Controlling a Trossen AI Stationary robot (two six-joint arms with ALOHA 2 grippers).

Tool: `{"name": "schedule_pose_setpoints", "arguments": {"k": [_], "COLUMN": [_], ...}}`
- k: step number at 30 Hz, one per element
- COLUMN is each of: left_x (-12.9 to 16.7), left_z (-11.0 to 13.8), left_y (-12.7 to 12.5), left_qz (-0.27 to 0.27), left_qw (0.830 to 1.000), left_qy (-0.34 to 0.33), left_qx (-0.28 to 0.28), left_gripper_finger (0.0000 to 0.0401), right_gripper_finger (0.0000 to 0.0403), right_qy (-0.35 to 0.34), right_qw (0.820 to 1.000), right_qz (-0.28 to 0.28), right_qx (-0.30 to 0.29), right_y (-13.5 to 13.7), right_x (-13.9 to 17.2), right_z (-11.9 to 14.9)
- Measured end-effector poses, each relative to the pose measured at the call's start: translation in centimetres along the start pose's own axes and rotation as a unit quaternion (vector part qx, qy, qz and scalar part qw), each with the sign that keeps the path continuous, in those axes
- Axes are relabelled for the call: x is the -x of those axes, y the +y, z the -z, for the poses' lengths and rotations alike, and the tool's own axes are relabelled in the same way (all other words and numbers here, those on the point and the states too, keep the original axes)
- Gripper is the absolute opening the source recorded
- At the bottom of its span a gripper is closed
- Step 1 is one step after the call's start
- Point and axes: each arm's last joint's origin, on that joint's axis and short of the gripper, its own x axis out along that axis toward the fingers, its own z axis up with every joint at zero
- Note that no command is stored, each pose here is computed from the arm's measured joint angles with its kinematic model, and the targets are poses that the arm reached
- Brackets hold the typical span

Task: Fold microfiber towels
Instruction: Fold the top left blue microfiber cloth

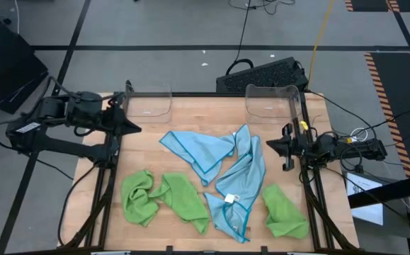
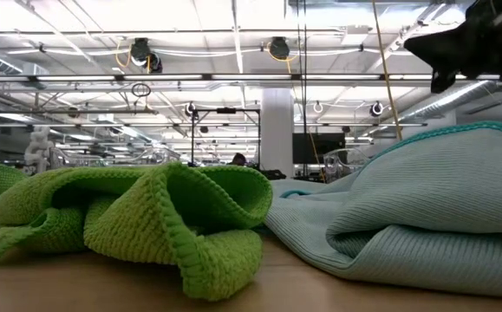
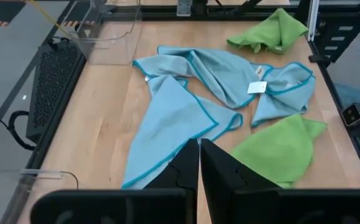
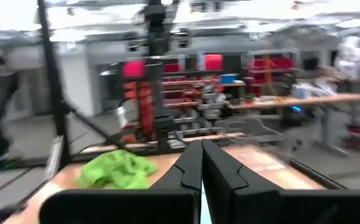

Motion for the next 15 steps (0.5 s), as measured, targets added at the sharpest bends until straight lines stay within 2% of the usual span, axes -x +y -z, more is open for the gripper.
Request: {"name": "schedule_pose_setpoints", "arguments": {"k": [3, 7, 10, 15], "left_x": [-0.2, -0.4, -0.7, -1.1], "left_z": [0.0, 0.2, 0.3, 0.5], "left_y": [0.0, 0.0, 0.0, 0.1], "left_qz": [0.0, -0.001, -0.002, -0.01], "left_qw": [1.0, 1.0, 1.0, 1.0], "left_qy": [0.0, 0.003, 0.008, 0.014], "left_qx": [-0.002, -0.003, -0.001, 0.002], "left_gripper_finger": [0.0019, 0.0019, 0.0019, 0.0019], "right_gripper_finger": [0.0, 0.0, 0.0, 0.0], "right_qy": [-0.003, 0.03, 0.016, 0.063], "right_qw": [0.999, 0.999, 0.999, 0.997], "right_qz": [0.042, 0.041, 0.04, 0.041], "right_qx": [-0.007, 0.016, 0.014, 0.024], "right_y": [-0.2, -0.2, 0.0, 0.3], "right_x": [0.0, -0.1, -0.2, -0.8], "right_z": [-0.1, 0.1, -2.8, -6.5]}}
